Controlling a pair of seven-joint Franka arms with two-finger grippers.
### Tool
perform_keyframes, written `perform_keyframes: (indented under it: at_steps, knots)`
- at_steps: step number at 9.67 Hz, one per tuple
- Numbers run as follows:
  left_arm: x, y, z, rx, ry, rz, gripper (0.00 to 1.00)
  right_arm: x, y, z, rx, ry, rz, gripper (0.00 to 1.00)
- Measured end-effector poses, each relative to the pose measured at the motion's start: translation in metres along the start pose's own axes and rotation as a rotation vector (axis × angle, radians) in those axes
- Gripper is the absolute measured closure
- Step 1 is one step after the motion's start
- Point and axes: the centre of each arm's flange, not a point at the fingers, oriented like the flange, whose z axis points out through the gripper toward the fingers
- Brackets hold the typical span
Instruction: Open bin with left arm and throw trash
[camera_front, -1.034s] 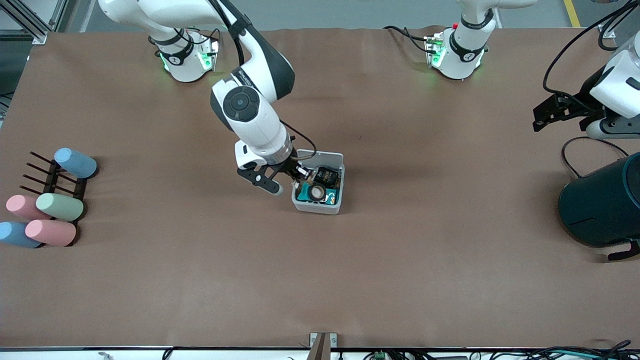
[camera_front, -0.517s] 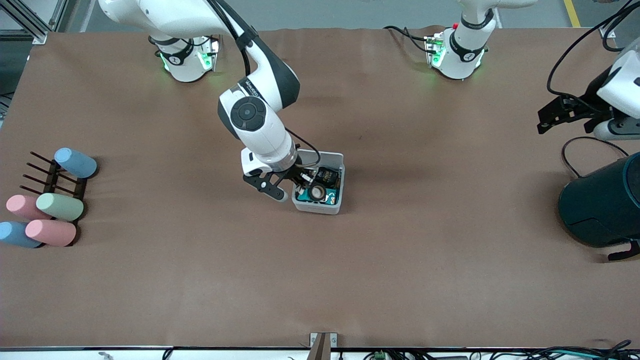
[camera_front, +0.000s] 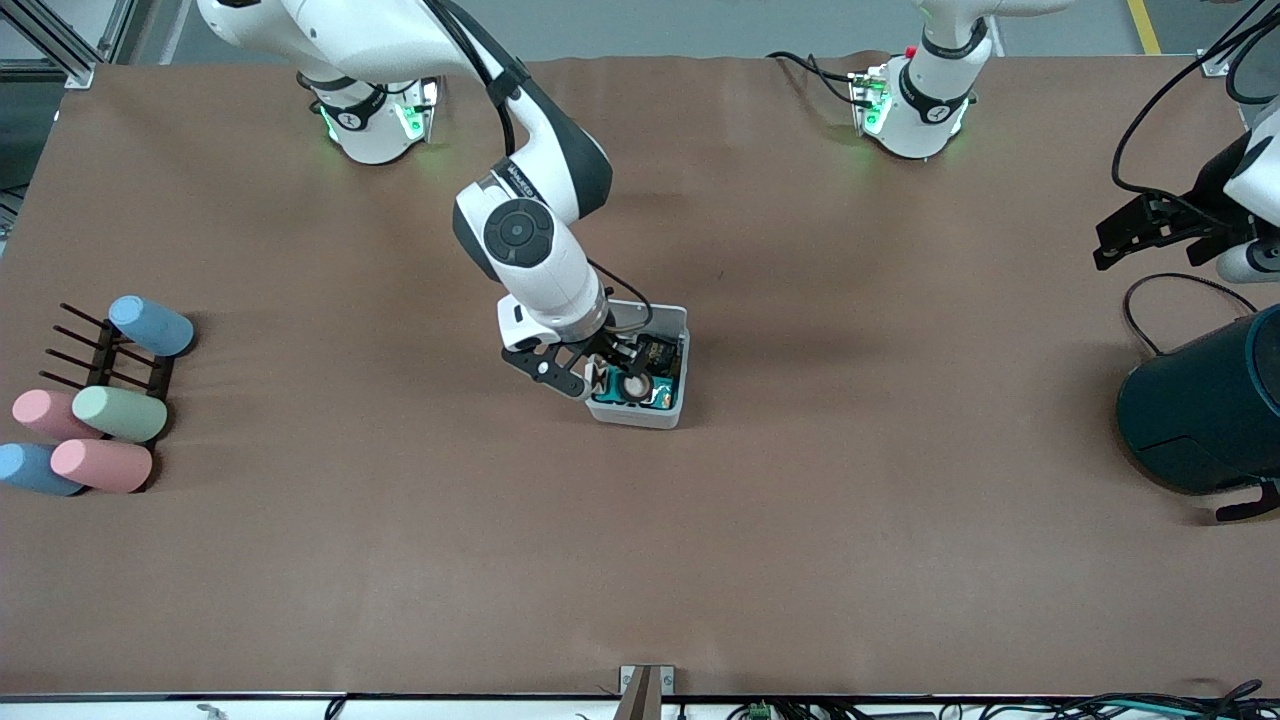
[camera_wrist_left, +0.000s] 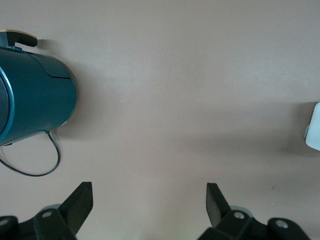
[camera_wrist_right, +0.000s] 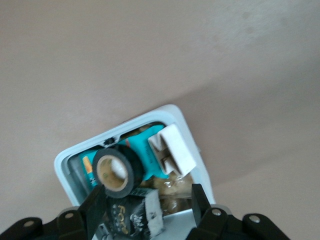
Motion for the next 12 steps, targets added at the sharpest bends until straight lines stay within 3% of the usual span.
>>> perform_keyframes:
  at_steps: [1,3,5,7,9,12]
  knots:
    - [0.0,0.001,0.0,0.0,0.001,0.001,0.0,0.015,0.01,-0.01,-0.05,-0.019,0.003,0.07]
    - [0.003,0.004,-0.007,-0.002,0.02,0.007,0.0,0.071,0.05,-0.052,-0.11,-0.055,-0.02,0.04]
    - [0.007,0.007,-0.014,-0.003,0.037,0.007,0.0,0.148,0.117,-0.107,-0.105,-0.071,-0.089,0.04]
    - [0.009,0.007,-0.013,-0.004,0.036,0.005,0.0,0.202,0.209,-0.164,-0.103,-0.112,-0.241,0.02]
    - [0.01,0.006,-0.012,-0.004,0.034,0.002,0.0,0.222,0.298,-0.235,-0.094,-0.145,-0.395,0.01]
    - [0.011,0.004,-0.011,-0.004,0.032,-0.001,0.0,0.205,0.38,-0.328,-0.071,-0.129,-0.59,0.0]
